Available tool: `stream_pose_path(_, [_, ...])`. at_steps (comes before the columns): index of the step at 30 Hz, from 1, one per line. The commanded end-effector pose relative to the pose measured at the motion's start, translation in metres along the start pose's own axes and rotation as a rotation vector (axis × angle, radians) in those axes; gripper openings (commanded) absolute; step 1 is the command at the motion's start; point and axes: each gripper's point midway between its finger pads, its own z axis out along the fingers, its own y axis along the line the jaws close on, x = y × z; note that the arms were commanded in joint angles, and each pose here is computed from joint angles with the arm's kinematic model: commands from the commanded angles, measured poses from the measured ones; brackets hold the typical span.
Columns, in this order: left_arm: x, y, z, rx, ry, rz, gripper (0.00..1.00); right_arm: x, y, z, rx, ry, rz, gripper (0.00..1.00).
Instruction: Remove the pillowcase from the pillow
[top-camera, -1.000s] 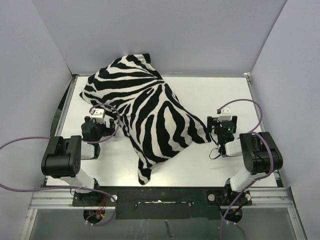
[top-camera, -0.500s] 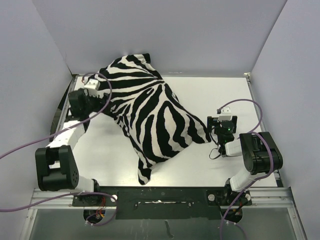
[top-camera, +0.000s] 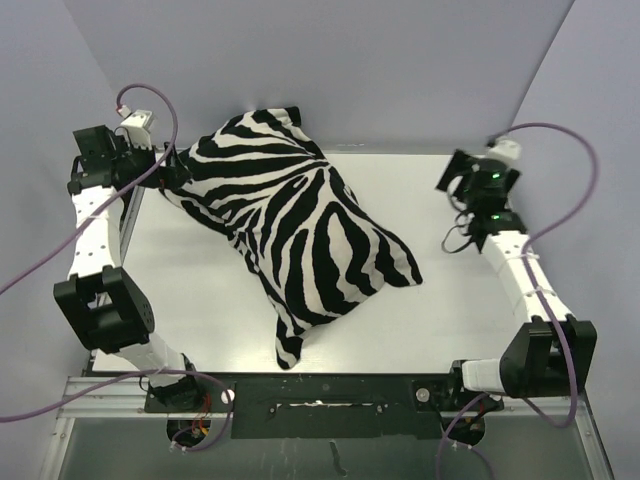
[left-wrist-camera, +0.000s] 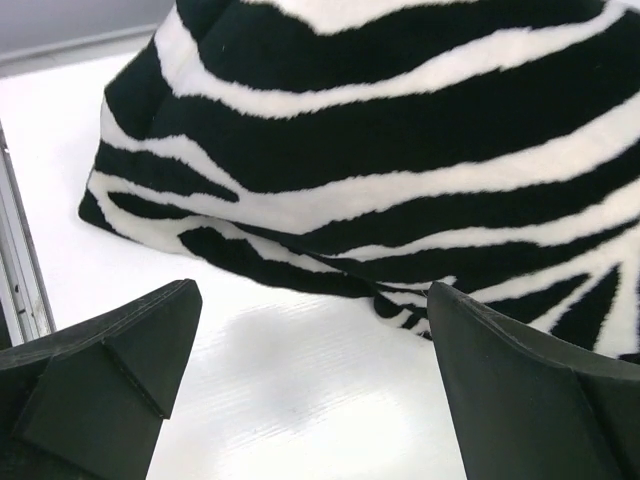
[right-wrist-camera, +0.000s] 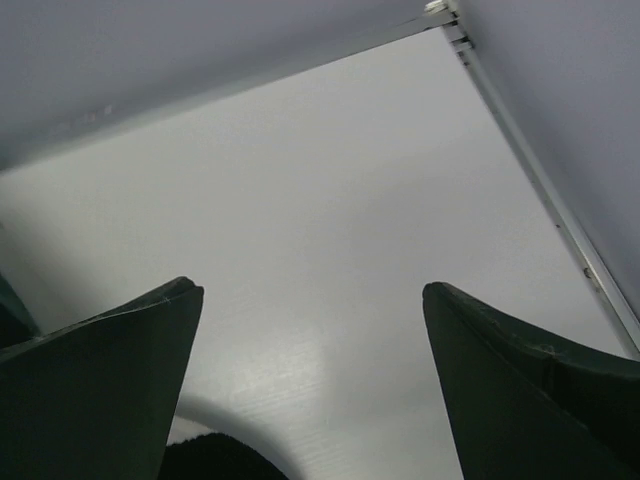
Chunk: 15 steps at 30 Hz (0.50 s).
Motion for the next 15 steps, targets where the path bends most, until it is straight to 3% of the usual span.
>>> stream_pose_path(1, [0.02, 0.014, 0.009, 0.041, 0.132, 0.003, 0.98, 0.028, -0.014, -0.039, -0.032, 0.276, 0.218, 0.98])
stream_pose_path(4, [0.026, 0.032, 0.023, 0.032, 0.164, 0.016, 0.98, 0.015, 0.041, -0.072, -0.107, 0.146, -0.021, 0.98])
stream_pose_path(7, [0.028, 0.05, 0.04, 0.014, 0.196, 0.008, 0.98, 0.019, 0.094, -0.112, -0.176, 0.118, -0.199, 0.98])
stream_pose_path(15, [0.049, 0.081, 0.083, 0.01, 0.255, -0.075, 0.98, 0.114, 0.229, -0.234, -0.323, 0.071, -0.611, 0.98])
